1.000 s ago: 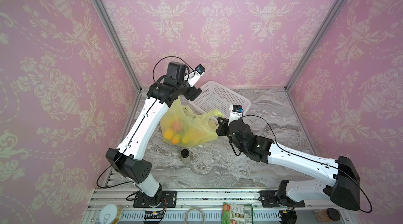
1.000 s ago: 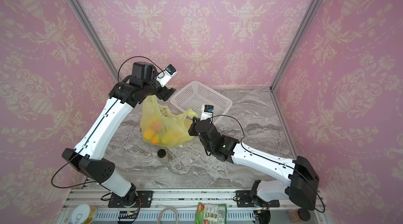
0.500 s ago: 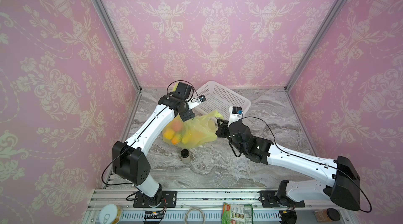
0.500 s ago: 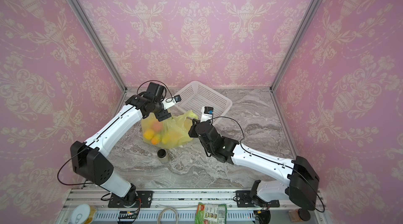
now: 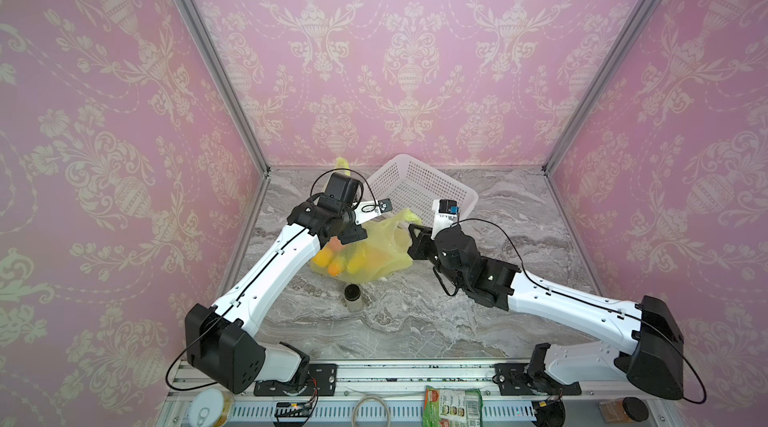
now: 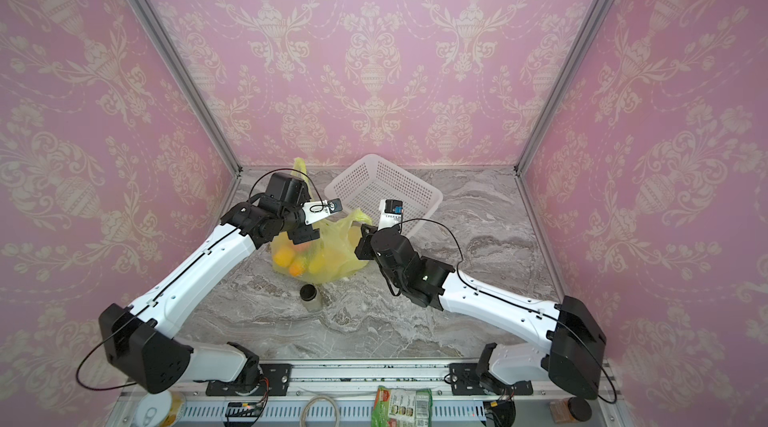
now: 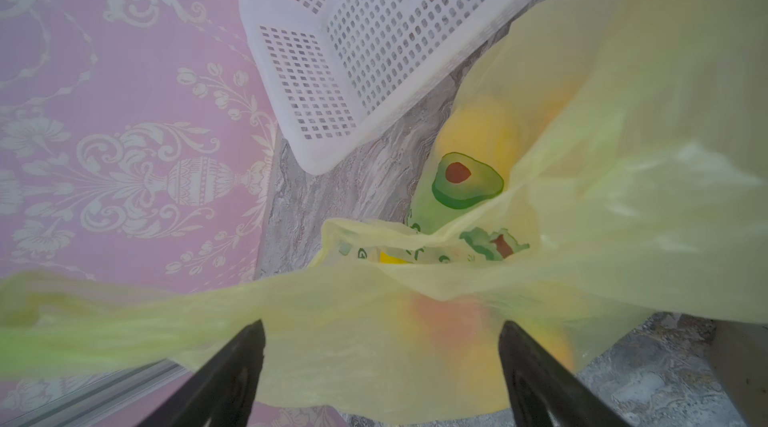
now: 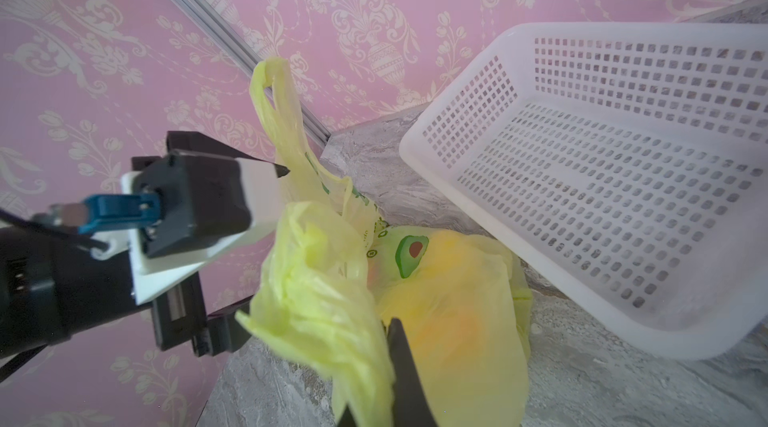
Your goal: Untie the knot of the plastic bag and take out the fruit
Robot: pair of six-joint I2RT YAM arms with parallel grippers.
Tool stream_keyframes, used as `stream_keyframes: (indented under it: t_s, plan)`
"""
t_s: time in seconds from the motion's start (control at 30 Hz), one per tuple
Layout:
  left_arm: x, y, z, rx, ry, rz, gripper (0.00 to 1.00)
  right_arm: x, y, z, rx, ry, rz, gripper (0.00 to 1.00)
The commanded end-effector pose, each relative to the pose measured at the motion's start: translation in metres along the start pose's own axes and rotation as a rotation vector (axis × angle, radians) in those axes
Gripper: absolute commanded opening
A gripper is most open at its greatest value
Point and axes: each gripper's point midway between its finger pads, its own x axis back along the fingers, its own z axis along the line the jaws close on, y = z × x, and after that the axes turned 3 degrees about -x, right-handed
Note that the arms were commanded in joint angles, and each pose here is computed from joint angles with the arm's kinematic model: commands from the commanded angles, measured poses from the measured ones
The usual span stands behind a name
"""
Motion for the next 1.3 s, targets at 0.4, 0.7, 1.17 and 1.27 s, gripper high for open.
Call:
stream_keyframes:
  t_s: [0.4, 0.7, 1.17, 1.27]
  plan:
    - [0.025, 0.031, -0.006, -0.118, -0.012, -0.148, 0.79, 0.009, 0.015, -0.016, -0.028, -0.005, -0.013, 0.00]
    - [0.015, 0.040, -0.039, -0.166, -0.197, -0.209, 0.74, 0.017, 0.020, -0.014, -0.016, 0.022, -0.019, 0.15]
    - [0.019, 0.021, -0.088, -0.123, -0.321, -0.159, 0.07, 0.011, 0.028, -0.026, -0.026, -0.001, -0.021, 0.32]
    - [0.016, 0.012, -0.114, -0.174, -0.321, -0.077, 0.00, 0.013, 0.035, -0.028, 0.015, -0.011, -0.033, 0.65]
